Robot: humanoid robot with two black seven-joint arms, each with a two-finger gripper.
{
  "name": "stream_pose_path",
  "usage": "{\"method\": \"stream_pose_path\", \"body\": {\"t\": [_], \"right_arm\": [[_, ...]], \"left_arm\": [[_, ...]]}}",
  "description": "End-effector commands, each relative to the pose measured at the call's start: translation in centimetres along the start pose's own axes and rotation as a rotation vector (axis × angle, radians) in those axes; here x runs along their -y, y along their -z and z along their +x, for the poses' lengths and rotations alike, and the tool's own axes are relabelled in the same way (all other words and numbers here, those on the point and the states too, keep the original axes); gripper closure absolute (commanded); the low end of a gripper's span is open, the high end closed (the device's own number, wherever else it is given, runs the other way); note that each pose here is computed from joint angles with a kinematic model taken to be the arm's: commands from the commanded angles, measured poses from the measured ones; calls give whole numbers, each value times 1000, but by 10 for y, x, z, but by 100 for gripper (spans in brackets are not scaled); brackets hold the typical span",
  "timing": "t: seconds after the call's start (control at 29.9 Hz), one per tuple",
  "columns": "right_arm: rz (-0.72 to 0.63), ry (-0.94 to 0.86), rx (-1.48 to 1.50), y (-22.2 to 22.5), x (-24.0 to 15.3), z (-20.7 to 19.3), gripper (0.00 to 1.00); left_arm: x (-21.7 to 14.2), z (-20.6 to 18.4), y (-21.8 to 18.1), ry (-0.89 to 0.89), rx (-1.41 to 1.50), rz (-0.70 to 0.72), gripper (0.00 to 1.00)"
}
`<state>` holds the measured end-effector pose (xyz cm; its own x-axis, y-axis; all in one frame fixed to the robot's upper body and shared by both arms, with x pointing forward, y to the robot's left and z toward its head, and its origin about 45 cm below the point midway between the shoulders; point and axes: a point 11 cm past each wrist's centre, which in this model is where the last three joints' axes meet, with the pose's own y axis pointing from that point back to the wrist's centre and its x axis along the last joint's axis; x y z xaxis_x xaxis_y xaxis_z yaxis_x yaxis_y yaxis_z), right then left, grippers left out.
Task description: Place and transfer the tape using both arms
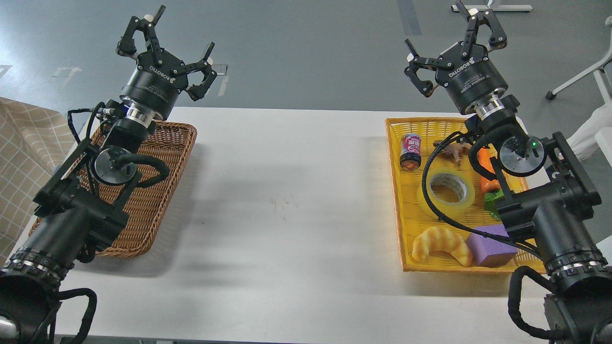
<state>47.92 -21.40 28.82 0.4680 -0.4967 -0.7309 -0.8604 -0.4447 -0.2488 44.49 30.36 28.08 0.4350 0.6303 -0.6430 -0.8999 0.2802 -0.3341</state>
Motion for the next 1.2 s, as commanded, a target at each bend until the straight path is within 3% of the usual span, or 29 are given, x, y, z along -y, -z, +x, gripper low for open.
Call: {"method": "stream_pose_path", "body": {"t": [0.0, 1.17], "right_arm": [[-3, 5, -3, 0, 1, -2, 0], [-69, 29, -39, -19, 5, -10, 0]], "left_arm": [[0, 0, -1, -1, -1, -6, 2], [3, -5, -4, 14, -5, -17, 2]]}}
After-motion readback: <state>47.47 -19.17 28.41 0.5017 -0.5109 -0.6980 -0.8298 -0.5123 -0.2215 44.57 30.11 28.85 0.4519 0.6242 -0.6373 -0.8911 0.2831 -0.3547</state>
